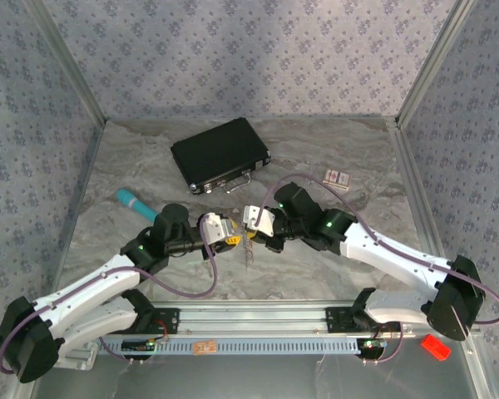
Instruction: Put the keys on the keyring
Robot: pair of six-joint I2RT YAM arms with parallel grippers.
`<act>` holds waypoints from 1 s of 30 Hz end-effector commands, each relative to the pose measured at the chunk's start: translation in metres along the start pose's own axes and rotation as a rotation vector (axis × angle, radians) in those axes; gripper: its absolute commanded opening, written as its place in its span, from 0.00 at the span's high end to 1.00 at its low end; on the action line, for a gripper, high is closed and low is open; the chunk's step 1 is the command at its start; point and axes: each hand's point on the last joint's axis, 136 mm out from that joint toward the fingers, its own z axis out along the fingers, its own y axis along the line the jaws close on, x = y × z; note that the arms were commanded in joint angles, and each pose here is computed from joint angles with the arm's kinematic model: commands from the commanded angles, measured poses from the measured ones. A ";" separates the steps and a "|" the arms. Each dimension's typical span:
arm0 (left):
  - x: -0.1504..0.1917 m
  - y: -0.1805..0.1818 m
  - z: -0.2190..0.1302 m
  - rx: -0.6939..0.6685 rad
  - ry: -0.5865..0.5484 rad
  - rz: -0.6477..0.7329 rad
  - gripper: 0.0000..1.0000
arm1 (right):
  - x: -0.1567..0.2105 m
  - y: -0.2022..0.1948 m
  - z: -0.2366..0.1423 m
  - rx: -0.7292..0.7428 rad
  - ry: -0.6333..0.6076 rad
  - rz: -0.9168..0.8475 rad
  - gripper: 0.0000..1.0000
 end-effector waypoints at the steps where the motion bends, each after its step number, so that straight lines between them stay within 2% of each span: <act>1: -0.013 -0.003 -0.001 0.020 -0.022 0.023 0.69 | -0.005 0.000 -0.004 0.001 0.038 -0.037 1.00; 8: -0.015 -0.004 -0.001 0.033 -0.034 0.020 0.70 | -0.016 0.003 0.000 -0.013 0.032 -0.060 1.00; 13: -0.015 -0.006 -0.001 0.040 -0.037 0.020 0.81 | -0.023 0.006 0.001 -0.019 0.016 -0.073 1.00; 19: -0.015 -0.008 -0.001 0.054 -0.040 0.019 0.86 | -0.029 0.007 -0.001 -0.012 -0.028 -0.064 1.00; 24: -0.015 -0.011 -0.001 0.070 -0.044 0.017 1.00 | -0.030 0.006 -0.005 -0.001 -0.065 -0.042 1.00; 26: -0.017 -0.011 -0.001 0.070 -0.055 0.013 1.00 | -0.029 0.005 -0.007 0.005 -0.087 -0.024 1.00; 30: -0.024 -0.009 -0.002 0.039 -0.138 -0.003 1.00 | -0.016 0.007 -0.009 -0.031 -0.174 0.057 0.74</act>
